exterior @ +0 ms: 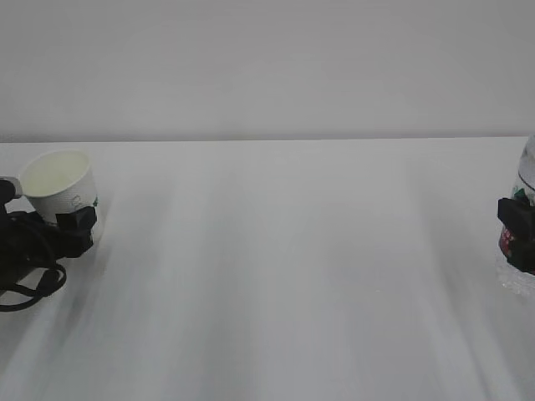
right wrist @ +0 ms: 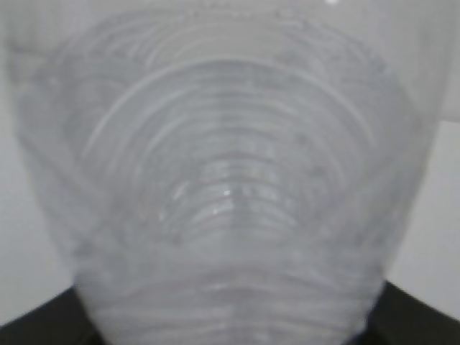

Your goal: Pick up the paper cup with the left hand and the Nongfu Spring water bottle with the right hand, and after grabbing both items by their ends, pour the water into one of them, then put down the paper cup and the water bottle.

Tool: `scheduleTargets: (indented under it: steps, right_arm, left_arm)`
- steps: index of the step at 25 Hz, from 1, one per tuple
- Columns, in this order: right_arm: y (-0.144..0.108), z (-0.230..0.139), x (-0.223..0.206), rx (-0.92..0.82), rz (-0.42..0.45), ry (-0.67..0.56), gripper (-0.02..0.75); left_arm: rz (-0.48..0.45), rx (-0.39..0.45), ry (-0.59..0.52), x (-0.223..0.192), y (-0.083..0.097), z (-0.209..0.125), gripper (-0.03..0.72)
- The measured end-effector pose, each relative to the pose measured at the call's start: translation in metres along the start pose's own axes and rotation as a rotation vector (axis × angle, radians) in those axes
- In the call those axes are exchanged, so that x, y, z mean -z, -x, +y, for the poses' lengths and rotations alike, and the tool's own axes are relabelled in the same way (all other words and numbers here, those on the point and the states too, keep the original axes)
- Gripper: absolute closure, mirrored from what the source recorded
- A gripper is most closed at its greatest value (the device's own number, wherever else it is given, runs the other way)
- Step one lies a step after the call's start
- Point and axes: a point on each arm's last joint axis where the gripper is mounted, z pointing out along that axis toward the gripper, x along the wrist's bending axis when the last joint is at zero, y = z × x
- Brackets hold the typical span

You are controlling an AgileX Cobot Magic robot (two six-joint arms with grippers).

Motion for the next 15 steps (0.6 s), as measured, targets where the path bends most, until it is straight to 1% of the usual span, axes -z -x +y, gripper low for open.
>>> scheduleTargets:
  steps: [9, 15]
  right_arm:
    - [0.000, 0.000, 0.000, 0.000, 0.000, 0.000, 0.307]
    - [0.000, 0.000, 0.000, 0.000, 0.000, 0.000, 0.307]
  left_arm:
    - [-0.079, -0.036, -0.013, 0.000, 0.007, -0.001, 0.163]
    - [-0.155, -0.069, -0.026, 0.001, 0.014, -0.003, 0.164]
